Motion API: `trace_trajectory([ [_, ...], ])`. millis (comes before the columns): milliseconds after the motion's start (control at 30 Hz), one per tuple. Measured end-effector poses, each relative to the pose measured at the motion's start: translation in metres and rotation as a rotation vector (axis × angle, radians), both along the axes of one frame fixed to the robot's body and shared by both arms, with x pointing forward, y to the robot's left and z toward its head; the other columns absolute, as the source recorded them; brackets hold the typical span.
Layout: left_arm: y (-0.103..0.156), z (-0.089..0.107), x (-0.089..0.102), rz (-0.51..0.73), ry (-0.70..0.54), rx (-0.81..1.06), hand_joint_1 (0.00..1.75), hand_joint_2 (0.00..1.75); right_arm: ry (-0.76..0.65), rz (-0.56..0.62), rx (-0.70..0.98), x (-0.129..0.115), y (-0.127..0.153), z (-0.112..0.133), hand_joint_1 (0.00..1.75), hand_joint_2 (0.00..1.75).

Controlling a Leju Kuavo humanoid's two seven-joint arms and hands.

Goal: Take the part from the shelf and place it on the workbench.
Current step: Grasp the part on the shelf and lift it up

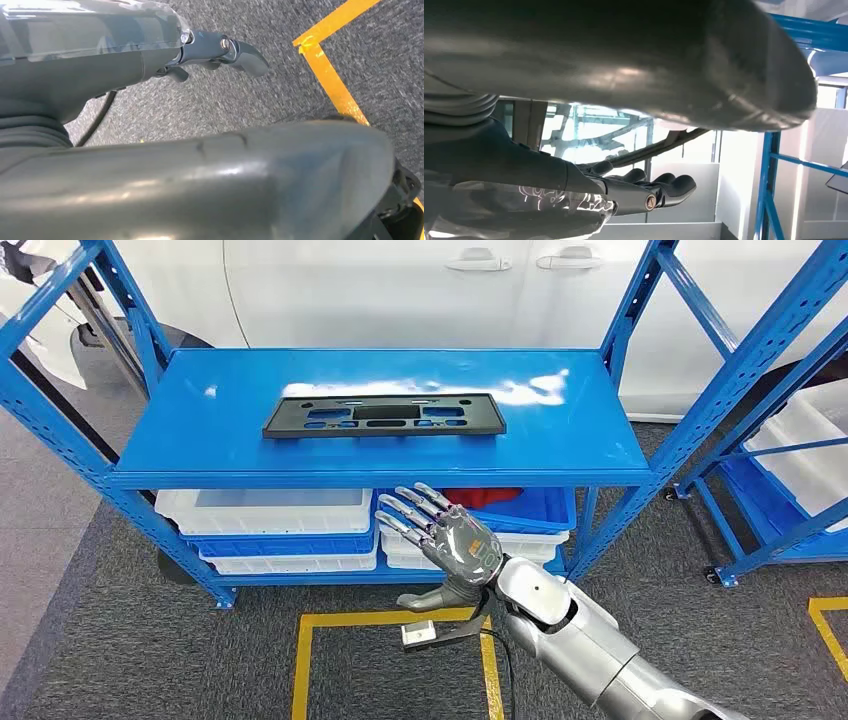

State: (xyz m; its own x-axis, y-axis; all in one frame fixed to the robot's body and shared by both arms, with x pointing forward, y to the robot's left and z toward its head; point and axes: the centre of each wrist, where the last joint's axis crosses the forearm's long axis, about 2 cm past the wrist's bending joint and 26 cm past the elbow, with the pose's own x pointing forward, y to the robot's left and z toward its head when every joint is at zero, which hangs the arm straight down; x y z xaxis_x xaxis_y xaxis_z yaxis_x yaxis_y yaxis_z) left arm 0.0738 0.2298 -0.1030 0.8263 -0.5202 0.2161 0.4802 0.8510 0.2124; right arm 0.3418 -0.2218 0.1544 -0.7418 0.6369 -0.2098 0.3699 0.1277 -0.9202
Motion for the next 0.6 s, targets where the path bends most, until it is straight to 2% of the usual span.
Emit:
trace_trajectory([
  [600, 0.0015, -0.0002, -0.0003, -0.002, -0.005, 0.0, 0.0, 0.0, 0.028, 0.009, 0.01, -0.0053, 0.0008, -0.007, 0.0, 0.0],
])
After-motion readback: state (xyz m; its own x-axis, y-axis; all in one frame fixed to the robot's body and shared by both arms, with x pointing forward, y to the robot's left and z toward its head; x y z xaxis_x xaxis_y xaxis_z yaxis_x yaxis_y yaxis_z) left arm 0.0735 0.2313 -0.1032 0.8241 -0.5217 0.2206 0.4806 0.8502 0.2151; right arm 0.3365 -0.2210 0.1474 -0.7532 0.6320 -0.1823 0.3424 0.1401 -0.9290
